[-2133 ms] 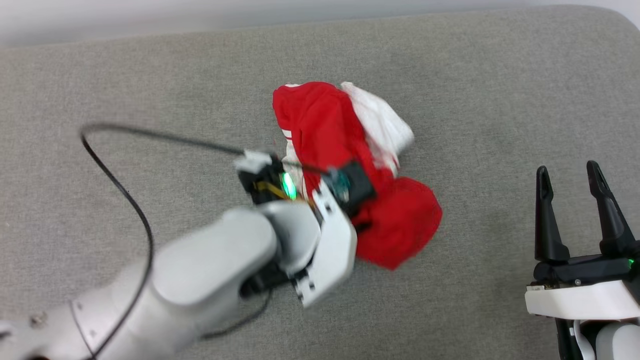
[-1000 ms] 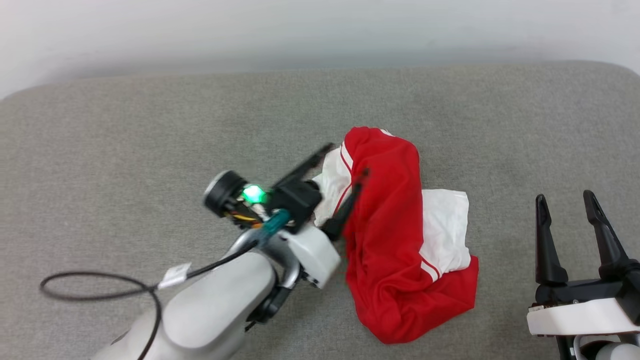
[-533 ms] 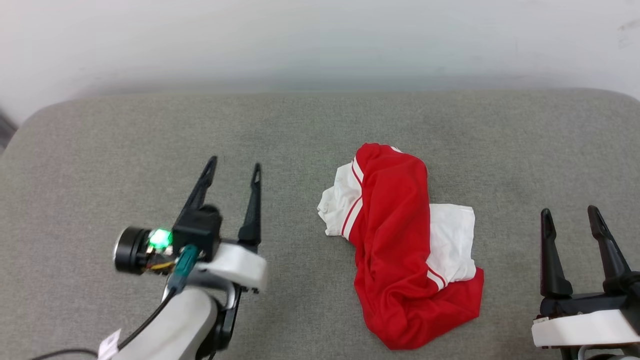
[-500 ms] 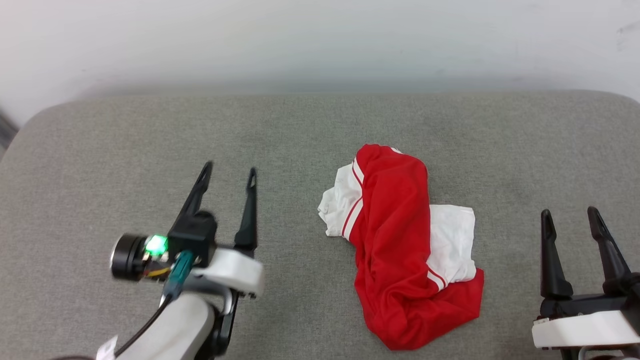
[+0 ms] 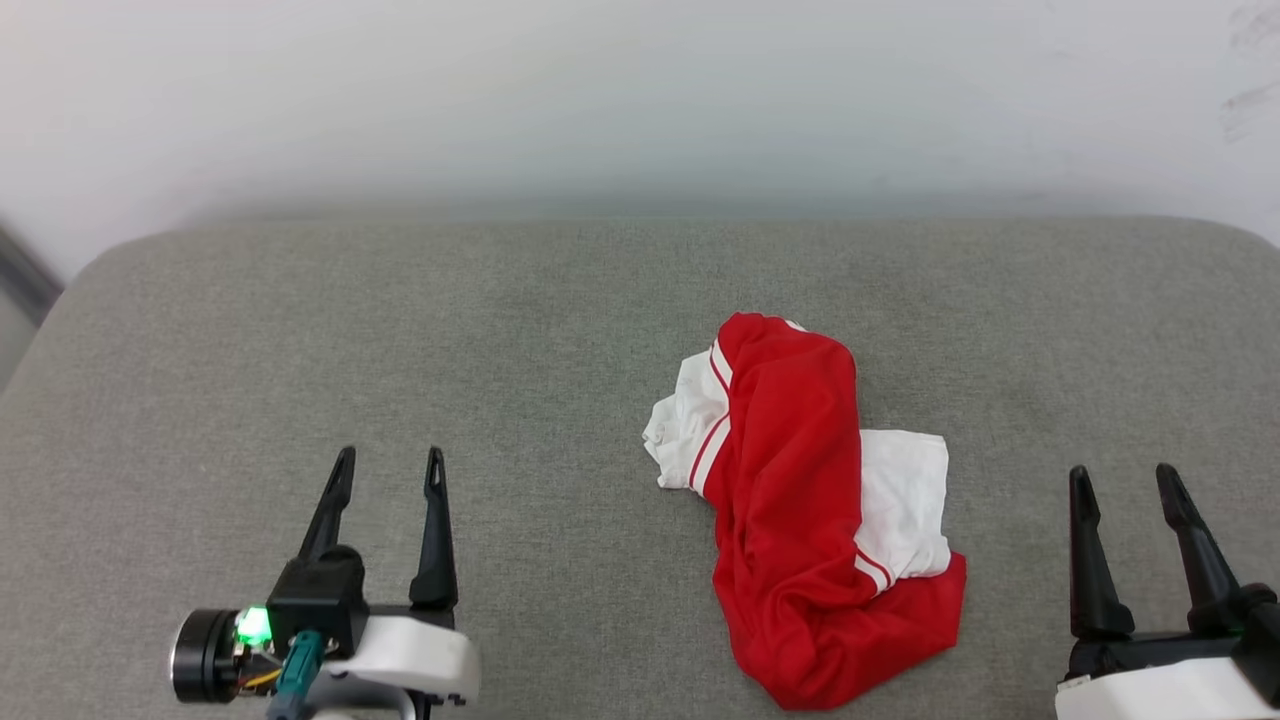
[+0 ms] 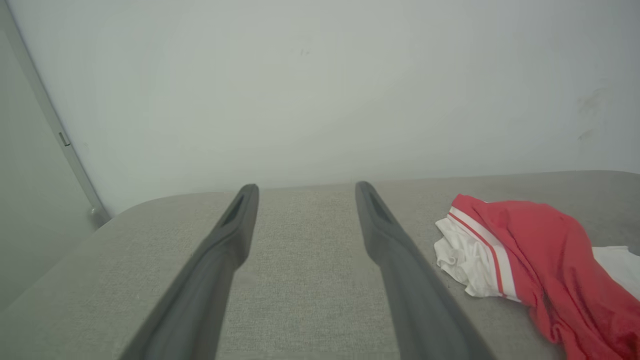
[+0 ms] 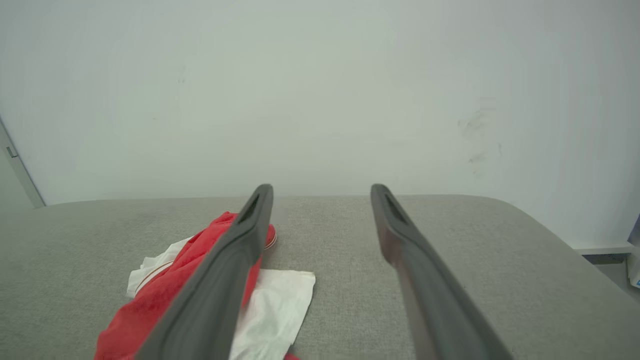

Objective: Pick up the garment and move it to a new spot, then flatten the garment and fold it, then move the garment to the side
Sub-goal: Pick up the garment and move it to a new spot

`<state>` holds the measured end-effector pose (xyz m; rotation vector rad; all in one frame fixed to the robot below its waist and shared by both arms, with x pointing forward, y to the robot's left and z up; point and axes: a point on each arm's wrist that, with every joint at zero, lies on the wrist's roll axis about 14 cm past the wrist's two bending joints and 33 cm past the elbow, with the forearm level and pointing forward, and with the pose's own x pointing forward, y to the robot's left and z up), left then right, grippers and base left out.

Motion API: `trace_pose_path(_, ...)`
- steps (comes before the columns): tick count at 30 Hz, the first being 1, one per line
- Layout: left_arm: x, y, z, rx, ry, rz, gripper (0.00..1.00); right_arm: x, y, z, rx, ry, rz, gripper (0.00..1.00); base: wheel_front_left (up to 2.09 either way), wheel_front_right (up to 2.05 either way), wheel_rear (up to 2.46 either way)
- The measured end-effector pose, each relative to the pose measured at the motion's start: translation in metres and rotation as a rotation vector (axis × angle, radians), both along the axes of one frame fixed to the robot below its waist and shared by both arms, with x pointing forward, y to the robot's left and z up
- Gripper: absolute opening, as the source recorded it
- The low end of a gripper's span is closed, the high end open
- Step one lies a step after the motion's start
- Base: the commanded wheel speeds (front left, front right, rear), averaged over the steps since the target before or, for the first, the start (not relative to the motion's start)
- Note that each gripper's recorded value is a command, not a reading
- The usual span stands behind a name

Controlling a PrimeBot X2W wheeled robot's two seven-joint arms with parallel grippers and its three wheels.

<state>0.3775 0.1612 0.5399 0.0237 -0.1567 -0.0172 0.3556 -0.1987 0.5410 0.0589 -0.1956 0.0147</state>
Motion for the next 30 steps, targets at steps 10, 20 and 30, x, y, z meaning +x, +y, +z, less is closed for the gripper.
trace_pose_path(10, -0.018, 0.004, -0.016, -0.011, 0.032, -0.002, 1.0, -0.015, -0.004, -0.014, 0.033, 0.043, -0.012, 1.0, 0.0, 0.0, 0.0)
trace_pose_path(20, -0.025, 0.001, -0.028, -0.027, 0.063, -0.007, 1.0, -0.022, -0.005, -0.02, 0.048, 0.062, -0.018, 1.0, 0.0, 0.0, 0.0)
trace_pose_path(30, -0.025, 0.004, -0.033, -0.024, 0.074, -0.004, 1.0, -0.022, -0.003, -0.022, 0.051, 0.068, -0.01, 1.0, 0.0, 0.0, 0.0)
